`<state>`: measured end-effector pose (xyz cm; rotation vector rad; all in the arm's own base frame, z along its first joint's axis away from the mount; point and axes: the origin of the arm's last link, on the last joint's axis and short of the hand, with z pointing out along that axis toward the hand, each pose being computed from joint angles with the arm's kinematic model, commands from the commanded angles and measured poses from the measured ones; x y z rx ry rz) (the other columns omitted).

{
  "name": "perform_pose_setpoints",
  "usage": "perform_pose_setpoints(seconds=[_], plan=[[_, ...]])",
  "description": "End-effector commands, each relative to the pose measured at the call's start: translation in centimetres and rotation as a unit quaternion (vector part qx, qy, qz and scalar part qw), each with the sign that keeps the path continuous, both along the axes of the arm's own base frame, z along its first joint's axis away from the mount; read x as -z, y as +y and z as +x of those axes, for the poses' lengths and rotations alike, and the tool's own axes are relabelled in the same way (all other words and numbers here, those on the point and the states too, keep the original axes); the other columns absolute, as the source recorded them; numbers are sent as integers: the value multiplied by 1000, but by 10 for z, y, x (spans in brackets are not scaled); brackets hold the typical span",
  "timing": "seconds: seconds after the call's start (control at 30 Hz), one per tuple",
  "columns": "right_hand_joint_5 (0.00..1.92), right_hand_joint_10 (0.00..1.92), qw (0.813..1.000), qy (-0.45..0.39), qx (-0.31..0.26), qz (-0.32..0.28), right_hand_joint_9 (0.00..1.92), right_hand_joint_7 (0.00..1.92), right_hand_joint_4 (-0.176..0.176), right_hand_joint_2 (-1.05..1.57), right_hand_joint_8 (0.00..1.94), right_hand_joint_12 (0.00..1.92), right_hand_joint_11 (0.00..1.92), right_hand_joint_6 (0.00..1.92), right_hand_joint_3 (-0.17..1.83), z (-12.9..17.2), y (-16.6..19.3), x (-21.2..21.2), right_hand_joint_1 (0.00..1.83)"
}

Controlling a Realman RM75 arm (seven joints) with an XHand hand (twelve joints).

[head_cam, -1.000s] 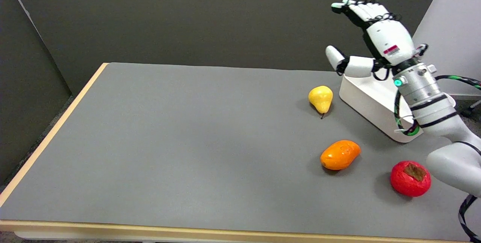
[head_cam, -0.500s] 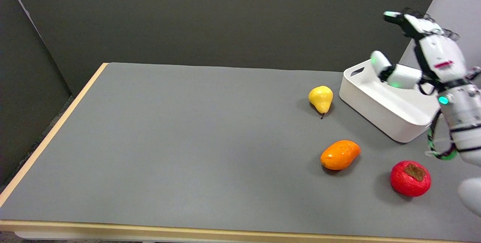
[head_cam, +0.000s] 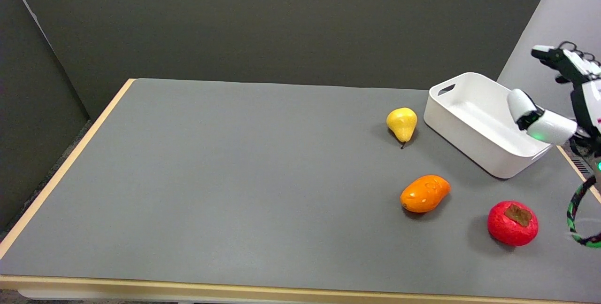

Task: Pick up tomato.

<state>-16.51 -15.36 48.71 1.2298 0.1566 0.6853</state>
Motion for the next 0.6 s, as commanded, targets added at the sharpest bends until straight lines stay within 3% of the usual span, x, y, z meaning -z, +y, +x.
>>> perform_pose_setpoints(seconds=[0.03,0.6], plan=[[292,738,996,-38,-49,-56,268,403,117,621,398,1363,213,561,879,-31,61,6,372],[301,762,988,-43,-81,-122,298,423,130,621,422,1378,232,588,886,-37,100,-39,388]])
